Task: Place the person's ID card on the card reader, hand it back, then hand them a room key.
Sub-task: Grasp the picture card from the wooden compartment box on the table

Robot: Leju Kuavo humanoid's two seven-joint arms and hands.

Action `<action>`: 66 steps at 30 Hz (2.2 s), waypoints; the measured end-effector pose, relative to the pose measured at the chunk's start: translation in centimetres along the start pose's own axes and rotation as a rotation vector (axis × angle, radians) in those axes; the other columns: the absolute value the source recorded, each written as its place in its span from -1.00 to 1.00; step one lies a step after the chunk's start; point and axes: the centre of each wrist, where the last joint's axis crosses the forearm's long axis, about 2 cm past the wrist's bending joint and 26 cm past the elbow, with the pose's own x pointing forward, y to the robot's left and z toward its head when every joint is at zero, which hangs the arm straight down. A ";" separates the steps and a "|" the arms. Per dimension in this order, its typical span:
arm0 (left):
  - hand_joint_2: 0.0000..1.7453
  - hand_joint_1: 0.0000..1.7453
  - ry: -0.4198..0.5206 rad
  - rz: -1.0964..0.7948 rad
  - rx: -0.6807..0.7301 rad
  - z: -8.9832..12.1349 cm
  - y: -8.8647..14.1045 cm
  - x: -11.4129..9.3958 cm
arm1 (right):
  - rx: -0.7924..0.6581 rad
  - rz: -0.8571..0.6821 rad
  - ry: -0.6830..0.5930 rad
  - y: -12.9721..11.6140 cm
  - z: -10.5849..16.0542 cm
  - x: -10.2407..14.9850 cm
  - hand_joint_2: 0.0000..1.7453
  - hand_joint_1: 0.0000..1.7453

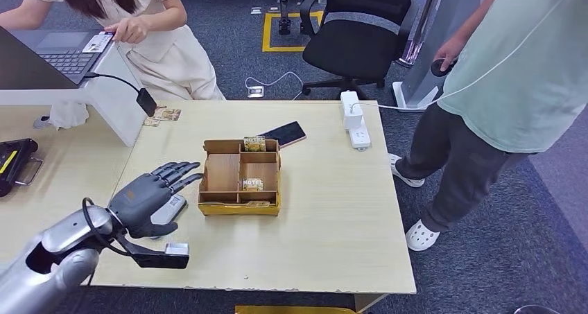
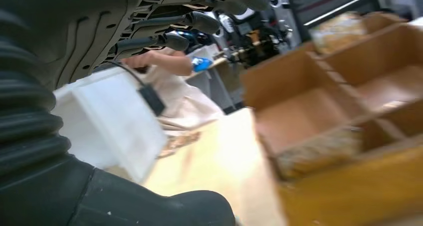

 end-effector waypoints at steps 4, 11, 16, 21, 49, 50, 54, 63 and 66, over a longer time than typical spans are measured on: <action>1.00 -1.00 -0.049 -0.015 0.038 -2.9 -1.7 3.5 | -0.002 -0.001 0.005 0.0 0.0 0.0 1.00 -1.00; 1.00 -1.00 -0.075 -0.039 0.118 -6.9 -3.3 9.4 | -0.007 -0.018 0.013 0.1 0.0 0.1 1.00 -1.00; 1.00 -1.00 -0.100 -0.015 0.138 -8.0 -3.6 11.2 | -0.006 -0.019 0.014 0.2 0.1 0.0 1.00 -1.00; 1.00 -1.00 -0.112 -0.004 0.145 -8.5 -3.5 11.8 | -0.008 -0.018 0.015 0.2 0.1 0.0 1.00 -1.00; 1.00 -1.00 0.292 -0.166 0.221 -12.6 -2.9 14.6 | -0.009 -0.045 0.028 0.8 0.3 0.0 1.00 -1.00; 1.00 -1.00 0.301 -0.163 0.219 -12.6 -2.9 14.6 | -0.009 -0.045 0.028 0.8 0.3 0.0 1.00 -1.00; 1.00 -1.00 0.327 -0.151 0.209 -12.8 -3.0 14.4 | -0.009 -0.049 0.029 0.8 0.3 0.0 1.00 -1.00; 1.00 -1.00 0.447 -0.154 0.157 -12.9 -3.8 13.5 | -0.007 -0.040 0.025 0.9 0.3 0.0 1.00 -1.00; 1.00 -1.00 0.460 -0.148 0.139 -12.8 -4.3 13.1 | -0.007 -0.040 0.025 0.9 0.3 0.0 1.00 -1.00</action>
